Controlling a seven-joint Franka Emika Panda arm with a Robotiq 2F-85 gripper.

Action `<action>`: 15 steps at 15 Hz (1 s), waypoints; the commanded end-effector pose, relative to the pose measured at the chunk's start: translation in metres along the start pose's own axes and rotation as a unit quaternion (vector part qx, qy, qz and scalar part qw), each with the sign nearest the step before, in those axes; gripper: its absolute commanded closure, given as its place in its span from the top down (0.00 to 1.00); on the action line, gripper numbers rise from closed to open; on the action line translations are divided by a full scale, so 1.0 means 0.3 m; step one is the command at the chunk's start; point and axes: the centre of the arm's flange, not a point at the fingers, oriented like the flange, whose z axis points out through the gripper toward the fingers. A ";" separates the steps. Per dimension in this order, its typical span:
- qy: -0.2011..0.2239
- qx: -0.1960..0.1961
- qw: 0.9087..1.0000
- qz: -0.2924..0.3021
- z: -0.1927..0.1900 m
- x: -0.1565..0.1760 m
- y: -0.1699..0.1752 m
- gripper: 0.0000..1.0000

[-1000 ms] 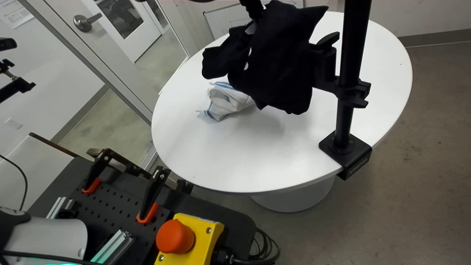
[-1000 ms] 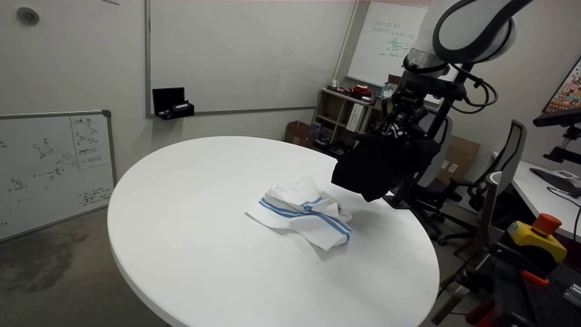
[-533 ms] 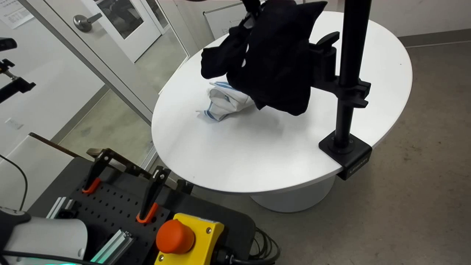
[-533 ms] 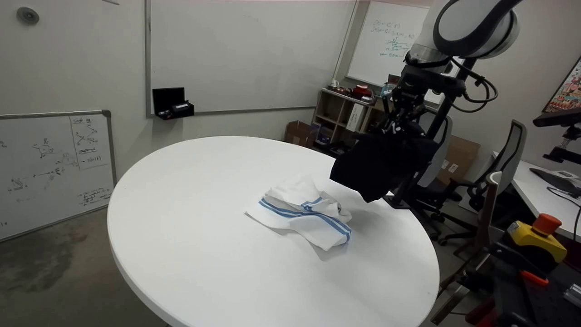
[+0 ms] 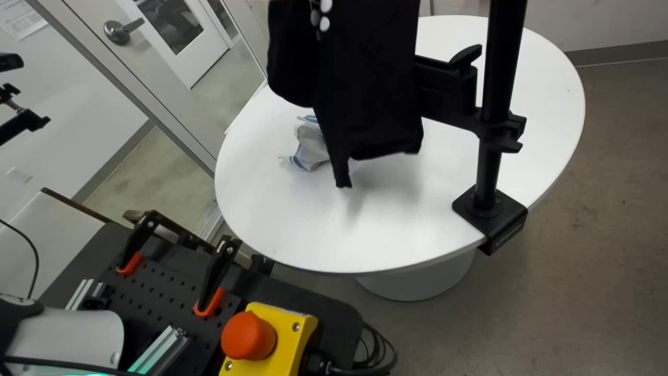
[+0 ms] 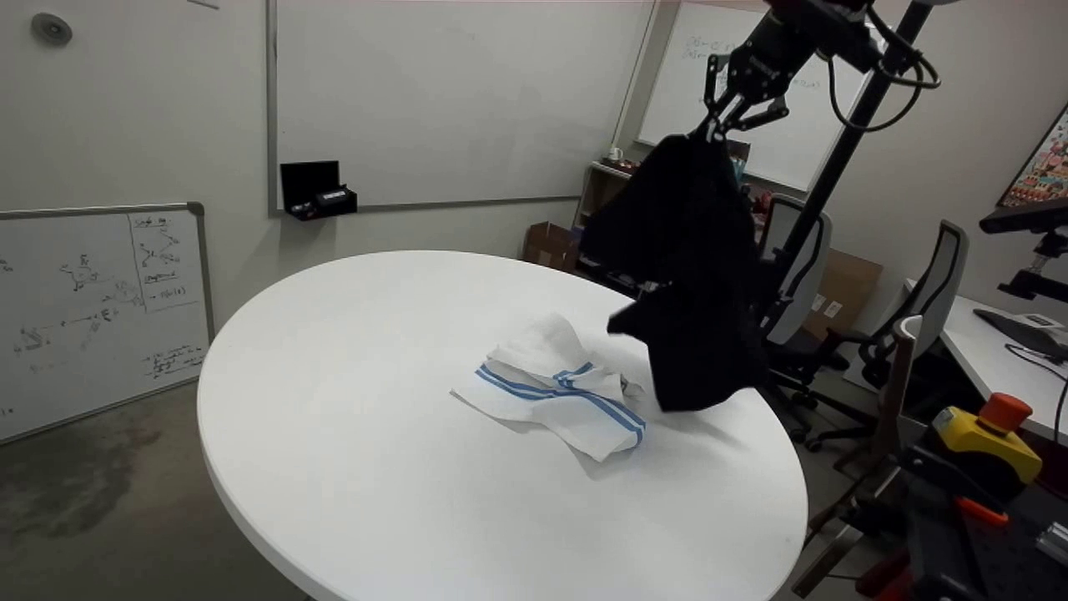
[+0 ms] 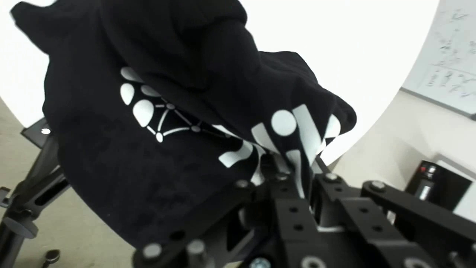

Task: Unhang the cloth from the stand

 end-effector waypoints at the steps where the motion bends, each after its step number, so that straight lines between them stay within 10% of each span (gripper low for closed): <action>1: -0.011 0.084 0.996 -0.040 -0.242 -0.089 -0.107 0.03; 8: -0.059 0.186 0.969 -0.150 -0.519 -0.368 -0.233 0.03; 15: -0.128 0.150 0.956 -0.217 -0.475 -0.598 -0.240 0.03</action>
